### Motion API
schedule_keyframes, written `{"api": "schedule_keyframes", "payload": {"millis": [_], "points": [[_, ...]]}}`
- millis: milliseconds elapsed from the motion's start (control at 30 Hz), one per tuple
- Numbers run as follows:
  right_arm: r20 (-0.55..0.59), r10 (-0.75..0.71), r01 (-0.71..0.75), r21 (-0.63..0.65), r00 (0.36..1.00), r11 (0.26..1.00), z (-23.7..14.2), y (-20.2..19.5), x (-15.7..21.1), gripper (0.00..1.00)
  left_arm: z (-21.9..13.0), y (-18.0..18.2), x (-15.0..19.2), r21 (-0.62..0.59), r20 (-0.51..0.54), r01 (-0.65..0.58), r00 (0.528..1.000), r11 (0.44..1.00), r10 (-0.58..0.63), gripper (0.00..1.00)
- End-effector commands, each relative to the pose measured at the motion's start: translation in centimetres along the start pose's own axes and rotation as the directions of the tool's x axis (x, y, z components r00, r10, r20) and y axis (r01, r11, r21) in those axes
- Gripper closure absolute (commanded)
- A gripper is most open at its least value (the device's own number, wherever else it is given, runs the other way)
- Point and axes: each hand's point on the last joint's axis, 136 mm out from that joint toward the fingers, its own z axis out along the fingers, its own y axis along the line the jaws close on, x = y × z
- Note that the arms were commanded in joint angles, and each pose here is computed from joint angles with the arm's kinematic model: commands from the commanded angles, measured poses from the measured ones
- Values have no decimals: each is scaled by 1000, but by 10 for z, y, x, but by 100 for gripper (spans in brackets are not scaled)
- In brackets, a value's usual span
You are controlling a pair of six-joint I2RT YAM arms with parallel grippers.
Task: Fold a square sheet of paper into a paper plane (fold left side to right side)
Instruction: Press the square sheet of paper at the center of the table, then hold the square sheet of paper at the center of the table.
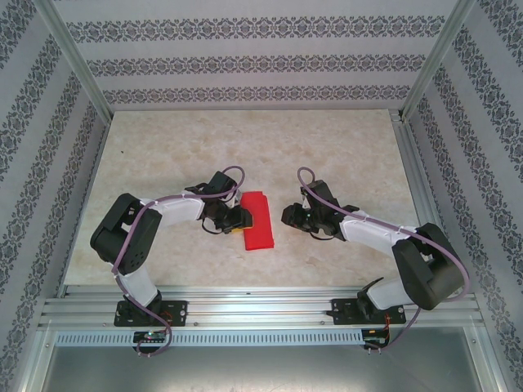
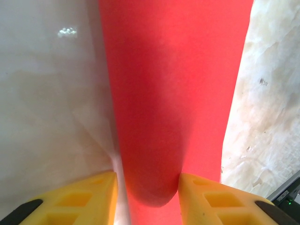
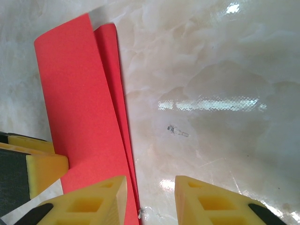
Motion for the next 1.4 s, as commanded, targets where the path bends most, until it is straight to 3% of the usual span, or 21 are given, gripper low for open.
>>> {"api": "schedule_keyframes", "payload": {"millis": [0, 1367], "points": [[1, -24, 24, -9, 1000, 1000, 2, 1, 0, 67, -4, -6, 1, -9, -6, -49, 999, 999, 49, 62], [-35, -45, 43, -54, 998, 998, 11, 23, 10, 67, 8, -5, 2, -40, -28, -60, 998, 997, 59, 61]]}}
